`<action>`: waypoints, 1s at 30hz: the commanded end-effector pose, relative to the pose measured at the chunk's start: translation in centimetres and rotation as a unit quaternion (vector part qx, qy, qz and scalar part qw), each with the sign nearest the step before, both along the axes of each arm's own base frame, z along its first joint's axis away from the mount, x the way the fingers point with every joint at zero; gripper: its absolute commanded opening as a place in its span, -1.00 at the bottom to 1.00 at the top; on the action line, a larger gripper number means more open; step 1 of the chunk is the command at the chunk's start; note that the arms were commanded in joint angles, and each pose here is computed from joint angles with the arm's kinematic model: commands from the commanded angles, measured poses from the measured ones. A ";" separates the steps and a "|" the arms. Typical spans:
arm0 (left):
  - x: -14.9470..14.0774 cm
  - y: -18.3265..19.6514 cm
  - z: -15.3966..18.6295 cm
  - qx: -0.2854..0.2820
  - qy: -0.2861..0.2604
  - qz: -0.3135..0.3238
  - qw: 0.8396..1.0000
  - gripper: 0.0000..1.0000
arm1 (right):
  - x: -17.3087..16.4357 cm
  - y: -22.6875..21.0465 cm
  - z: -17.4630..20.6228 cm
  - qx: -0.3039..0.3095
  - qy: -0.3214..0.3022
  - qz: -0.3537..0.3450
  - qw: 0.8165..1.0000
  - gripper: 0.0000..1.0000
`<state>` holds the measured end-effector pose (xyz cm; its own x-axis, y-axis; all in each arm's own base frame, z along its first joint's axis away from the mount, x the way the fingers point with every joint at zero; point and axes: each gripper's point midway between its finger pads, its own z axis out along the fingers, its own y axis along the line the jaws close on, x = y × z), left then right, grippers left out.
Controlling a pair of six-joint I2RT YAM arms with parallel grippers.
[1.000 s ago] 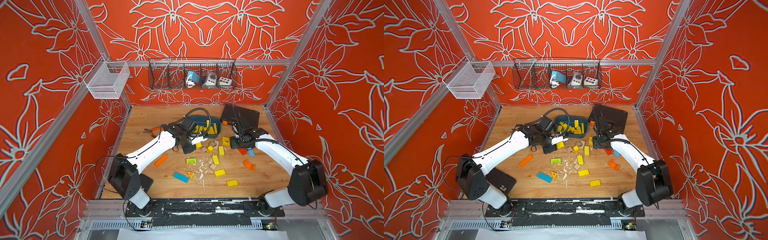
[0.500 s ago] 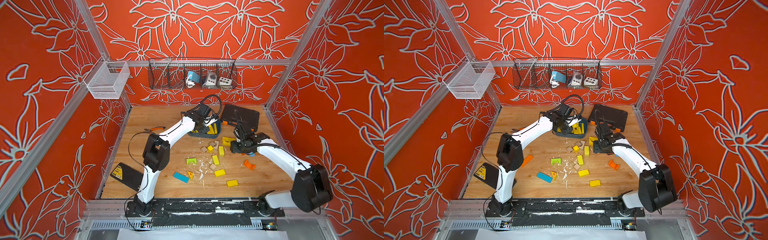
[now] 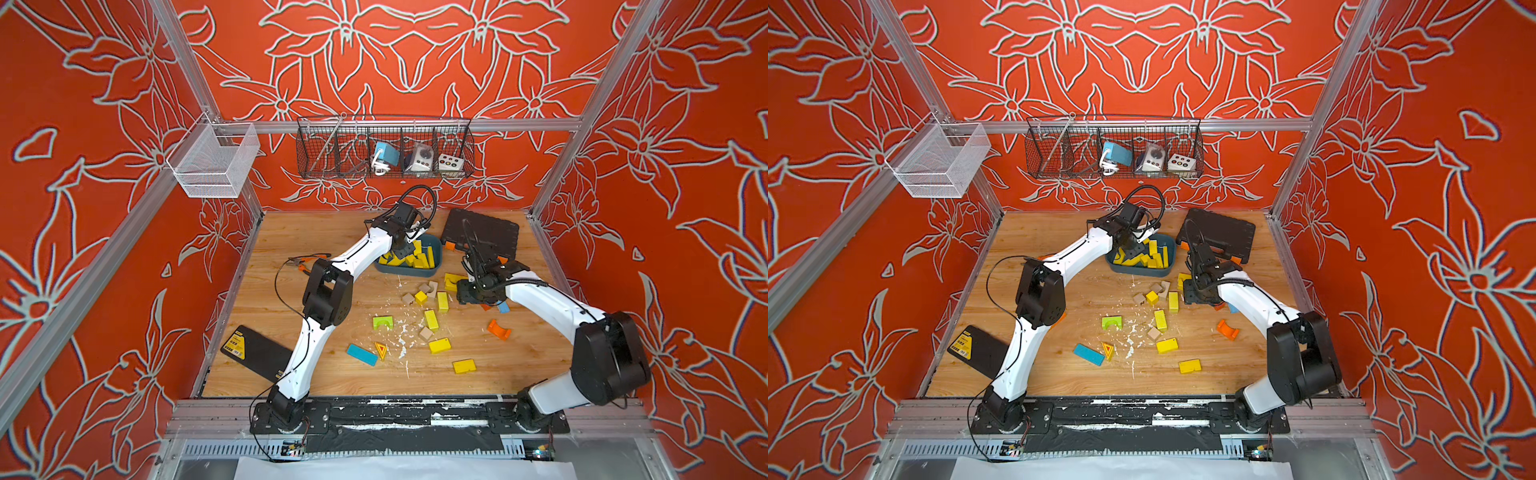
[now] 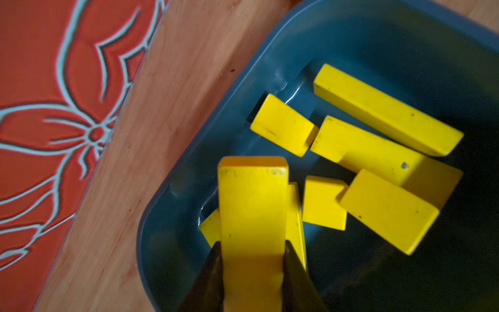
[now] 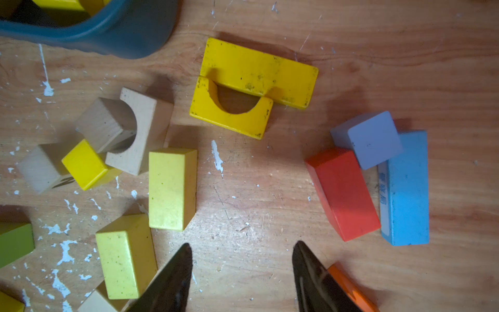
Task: Pick out the yellow building blocks
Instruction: Place the building block in the storage box.
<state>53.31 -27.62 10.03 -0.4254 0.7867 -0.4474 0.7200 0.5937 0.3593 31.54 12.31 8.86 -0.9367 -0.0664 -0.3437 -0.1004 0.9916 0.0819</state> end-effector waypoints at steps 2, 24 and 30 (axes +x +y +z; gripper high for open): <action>0.7 -0.3 -1.2 0.004 -0.006 -0.005 1.000 -0.51 | 2.2 0.3 0.4 0.000 -0.015 0.007 1.000 0.23; -1.2 0.8 4.1 -0.035 -0.011 0.020 0.999 0.43 | 9.5 1.8 -2.1 0.046 0.006 0.029 0.998 0.20; -3.4 2.1 8.2 -0.090 0.008 0.033 0.995 0.57 | 8.9 2.2 -3.5 0.054 0.024 0.043 0.997 0.19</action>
<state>51.15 -26.36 14.23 -0.4659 0.7229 -0.5102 0.6948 0.6559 0.2949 40.61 14.18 5.93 -0.9424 -0.0883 -0.3227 -0.1512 0.9728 0.1753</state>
